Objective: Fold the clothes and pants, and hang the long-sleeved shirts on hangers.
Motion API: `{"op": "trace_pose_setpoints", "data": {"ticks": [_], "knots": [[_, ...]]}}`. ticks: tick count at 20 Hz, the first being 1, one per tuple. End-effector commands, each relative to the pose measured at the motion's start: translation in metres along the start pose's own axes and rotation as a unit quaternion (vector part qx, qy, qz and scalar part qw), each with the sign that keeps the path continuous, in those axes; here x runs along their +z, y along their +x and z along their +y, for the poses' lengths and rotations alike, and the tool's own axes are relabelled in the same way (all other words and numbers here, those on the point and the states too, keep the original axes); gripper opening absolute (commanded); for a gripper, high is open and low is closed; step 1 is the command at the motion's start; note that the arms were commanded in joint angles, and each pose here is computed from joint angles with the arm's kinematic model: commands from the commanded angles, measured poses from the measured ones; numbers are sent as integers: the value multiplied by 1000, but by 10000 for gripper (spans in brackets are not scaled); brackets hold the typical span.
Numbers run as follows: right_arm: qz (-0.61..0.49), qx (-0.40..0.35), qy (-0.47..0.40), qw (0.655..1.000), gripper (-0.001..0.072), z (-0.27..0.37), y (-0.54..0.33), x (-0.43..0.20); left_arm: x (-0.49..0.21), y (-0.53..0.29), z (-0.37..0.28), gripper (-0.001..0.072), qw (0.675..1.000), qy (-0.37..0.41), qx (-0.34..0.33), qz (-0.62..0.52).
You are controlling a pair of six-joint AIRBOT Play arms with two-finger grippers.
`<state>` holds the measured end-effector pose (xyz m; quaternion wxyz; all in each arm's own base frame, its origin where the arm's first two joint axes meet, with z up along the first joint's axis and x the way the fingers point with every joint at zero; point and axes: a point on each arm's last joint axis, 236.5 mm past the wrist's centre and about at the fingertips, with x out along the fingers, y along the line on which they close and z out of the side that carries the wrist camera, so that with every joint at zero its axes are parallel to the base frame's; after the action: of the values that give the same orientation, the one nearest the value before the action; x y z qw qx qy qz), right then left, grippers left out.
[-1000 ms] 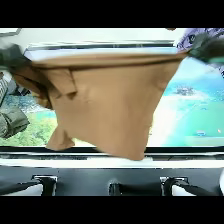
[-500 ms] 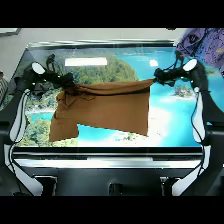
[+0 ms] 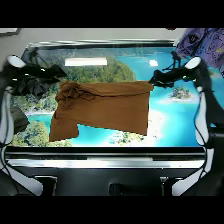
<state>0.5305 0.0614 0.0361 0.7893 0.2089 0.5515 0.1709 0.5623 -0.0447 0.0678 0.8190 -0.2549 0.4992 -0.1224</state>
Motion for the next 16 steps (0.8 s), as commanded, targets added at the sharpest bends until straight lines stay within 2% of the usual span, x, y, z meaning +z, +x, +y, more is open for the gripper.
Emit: {"op": "trace_pose_setpoints", "data": {"ticks": [1,3,4,5,7,9,11,16], "knots": [[31,17,-30,999,383,-8,-63,-40,1,-77,16,613,999,1,29,-14],[40,20,22,999,387,-32,-75,-80,-15,-98,33,613,998,-7,60,-2],[51,21,53,997,432,-43,-73,-109,-29,-102,45,613,997,-16,76,9],[65,24,79,994,447,-49,-66,-139,-44,-102,53,613,996,-27,85,19],[91,31,113,989,482,-53,-45,-195,-74,-96,66,613,994,-52,91,32],[101,63,141,983,482,-45,-22,-231,-98,-88,76,613,992,-71,96,43],[93,93,172,976,482,-40,-2,-249,-111,-81,81,613,990,-80,97,57],[52,113,219,968,482,-42,23,-260,-107,-78,85,613,991,-81,100,46]]}}
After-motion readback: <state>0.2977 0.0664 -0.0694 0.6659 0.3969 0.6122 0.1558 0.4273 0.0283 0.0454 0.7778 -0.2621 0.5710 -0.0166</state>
